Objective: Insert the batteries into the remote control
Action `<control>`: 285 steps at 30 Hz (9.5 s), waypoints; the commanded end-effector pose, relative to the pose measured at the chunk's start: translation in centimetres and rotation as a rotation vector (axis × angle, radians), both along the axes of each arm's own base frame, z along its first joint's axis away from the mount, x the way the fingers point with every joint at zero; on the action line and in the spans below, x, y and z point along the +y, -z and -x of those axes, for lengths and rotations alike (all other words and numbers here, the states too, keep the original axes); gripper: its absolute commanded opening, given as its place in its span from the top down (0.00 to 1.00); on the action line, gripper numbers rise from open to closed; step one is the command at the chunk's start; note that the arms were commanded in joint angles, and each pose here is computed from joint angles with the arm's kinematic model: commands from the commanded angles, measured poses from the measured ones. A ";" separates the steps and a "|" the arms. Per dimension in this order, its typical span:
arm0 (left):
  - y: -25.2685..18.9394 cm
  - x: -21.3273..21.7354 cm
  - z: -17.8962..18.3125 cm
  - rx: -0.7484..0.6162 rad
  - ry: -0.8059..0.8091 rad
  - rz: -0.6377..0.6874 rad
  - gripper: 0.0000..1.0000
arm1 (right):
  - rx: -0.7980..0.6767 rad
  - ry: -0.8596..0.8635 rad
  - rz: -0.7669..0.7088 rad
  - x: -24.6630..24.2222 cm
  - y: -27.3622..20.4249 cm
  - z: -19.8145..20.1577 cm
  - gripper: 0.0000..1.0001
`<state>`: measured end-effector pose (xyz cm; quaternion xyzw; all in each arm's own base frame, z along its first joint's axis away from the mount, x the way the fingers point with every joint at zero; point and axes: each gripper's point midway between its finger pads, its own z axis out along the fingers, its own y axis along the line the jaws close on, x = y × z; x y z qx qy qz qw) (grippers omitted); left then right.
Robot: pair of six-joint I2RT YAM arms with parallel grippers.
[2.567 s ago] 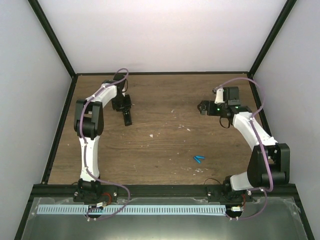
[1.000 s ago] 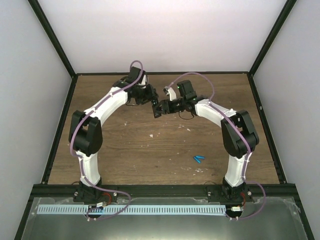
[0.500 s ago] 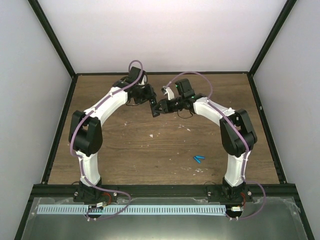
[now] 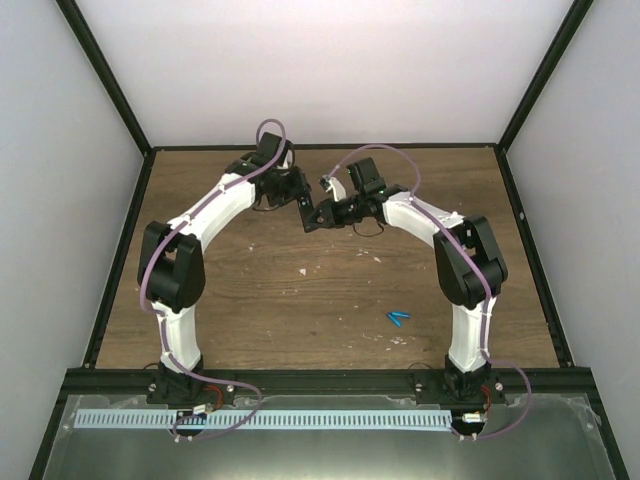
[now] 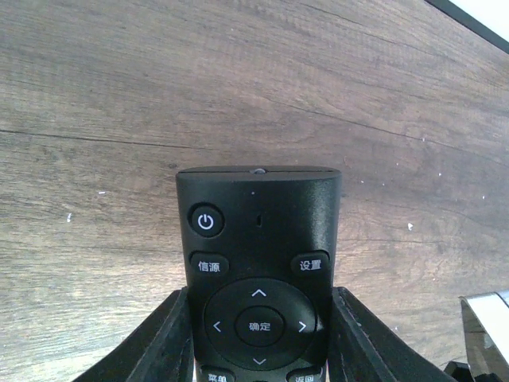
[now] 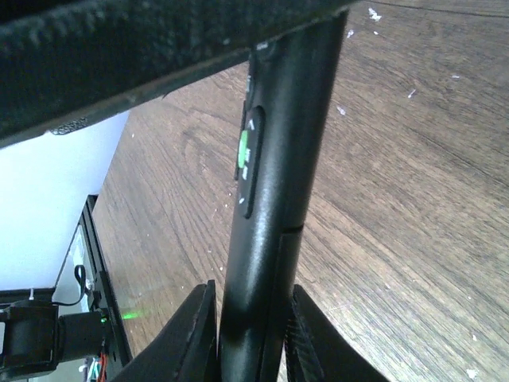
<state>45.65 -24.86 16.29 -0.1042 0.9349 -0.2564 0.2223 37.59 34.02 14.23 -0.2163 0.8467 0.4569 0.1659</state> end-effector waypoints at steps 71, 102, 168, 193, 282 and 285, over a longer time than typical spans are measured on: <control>-9.8 2.0 1.2 -0.141 -0.289 0.477 0.21 | -1.330 0.343 1.236 -7.1 -6.9 -4.2 0.99; -8.2 1.0 0.2 -0.128 -0.270 0.419 0.57 | -1.458 0.317 1.211 -5.2 -8.6 -3.1 0.99; -12.9 -2.1 6.5 -0.556 0.625 0.641 1.00 | -1.074 -0.067 0.366 -5.9 -7.4 2.2 0.11; -12.1 -2.1 4.8 -0.543 0.584 0.620 1.00 | -1.015 -0.159 0.381 -5.7 -5.3 3.4 0.57; -6.2 4.2 -2.2 -0.494 0.346 0.444 1.00 | -0.717 -0.277 0.573 -9.0 3.0 6.5 0.64; -5.9 4.6 -2.0 -0.490 0.338 0.444 1.00 | -0.681 -0.271 0.602 -9.6 4.4 6.7 0.64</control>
